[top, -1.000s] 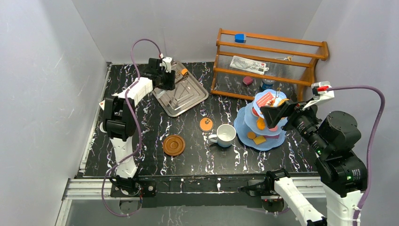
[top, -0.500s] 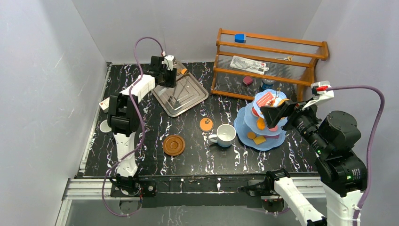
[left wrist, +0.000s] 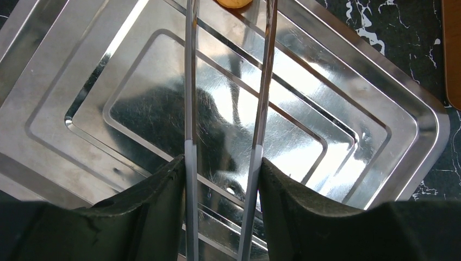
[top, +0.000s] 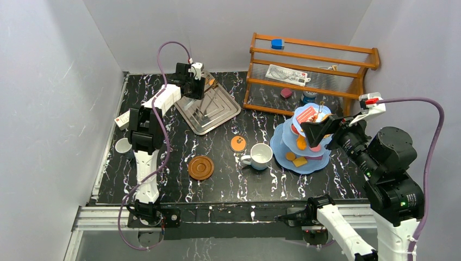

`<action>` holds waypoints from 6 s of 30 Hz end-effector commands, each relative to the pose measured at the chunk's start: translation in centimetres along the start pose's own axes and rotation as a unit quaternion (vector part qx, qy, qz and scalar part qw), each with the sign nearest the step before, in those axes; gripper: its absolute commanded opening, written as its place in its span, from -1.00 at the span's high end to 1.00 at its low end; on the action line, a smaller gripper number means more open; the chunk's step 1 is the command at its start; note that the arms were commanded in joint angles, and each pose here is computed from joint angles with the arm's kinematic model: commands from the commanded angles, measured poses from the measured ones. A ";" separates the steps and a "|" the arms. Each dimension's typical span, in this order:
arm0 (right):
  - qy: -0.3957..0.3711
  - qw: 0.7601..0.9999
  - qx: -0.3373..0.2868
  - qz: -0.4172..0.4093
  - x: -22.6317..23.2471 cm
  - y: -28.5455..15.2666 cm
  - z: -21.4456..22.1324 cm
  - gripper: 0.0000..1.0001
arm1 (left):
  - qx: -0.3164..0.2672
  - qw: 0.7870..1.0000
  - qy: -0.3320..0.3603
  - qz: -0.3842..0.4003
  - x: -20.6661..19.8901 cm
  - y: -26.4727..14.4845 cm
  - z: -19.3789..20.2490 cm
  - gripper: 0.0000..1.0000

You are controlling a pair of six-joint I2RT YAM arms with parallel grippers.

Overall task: Serve the afternoon tea
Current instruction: Pick up the desert from the tray, then place the desert on the desert table.

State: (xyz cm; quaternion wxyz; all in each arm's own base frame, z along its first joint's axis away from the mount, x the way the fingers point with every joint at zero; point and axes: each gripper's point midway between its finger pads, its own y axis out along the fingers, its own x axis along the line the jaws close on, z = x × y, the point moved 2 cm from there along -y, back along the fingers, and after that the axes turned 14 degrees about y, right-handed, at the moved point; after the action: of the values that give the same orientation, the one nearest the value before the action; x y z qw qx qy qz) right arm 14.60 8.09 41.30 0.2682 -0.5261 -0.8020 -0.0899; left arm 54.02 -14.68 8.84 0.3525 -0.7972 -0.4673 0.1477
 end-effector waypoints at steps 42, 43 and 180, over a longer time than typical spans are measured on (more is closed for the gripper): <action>-0.004 0.999 -0.046 -0.026 1.7 -1.6 -2.3 -0.97 | -0.044 0.999 0.000 -0.003 -1.2 -10.0 -2.4 0.35; -0.005 0.999 -0.045 -0.025 1.7 -1.5 -2.3 -0.97 | -0.046 0.999 -0.003 0.006 -1.6 -10.4 -2.2 0.35; -0.013 0.998 -0.053 -0.030 1.6 -1.2 -2.4 -0.97 | -0.007 0.931 0.152 0.333 -34.4 -14.8 0.1 0.18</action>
State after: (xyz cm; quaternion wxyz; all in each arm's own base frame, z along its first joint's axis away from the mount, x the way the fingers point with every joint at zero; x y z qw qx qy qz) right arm 13.81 7.84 42.79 0.2540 -0.5234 -0.8061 -0.1082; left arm 26.19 -38.36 13.48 0.3675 -0.9097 -0.1195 0.1517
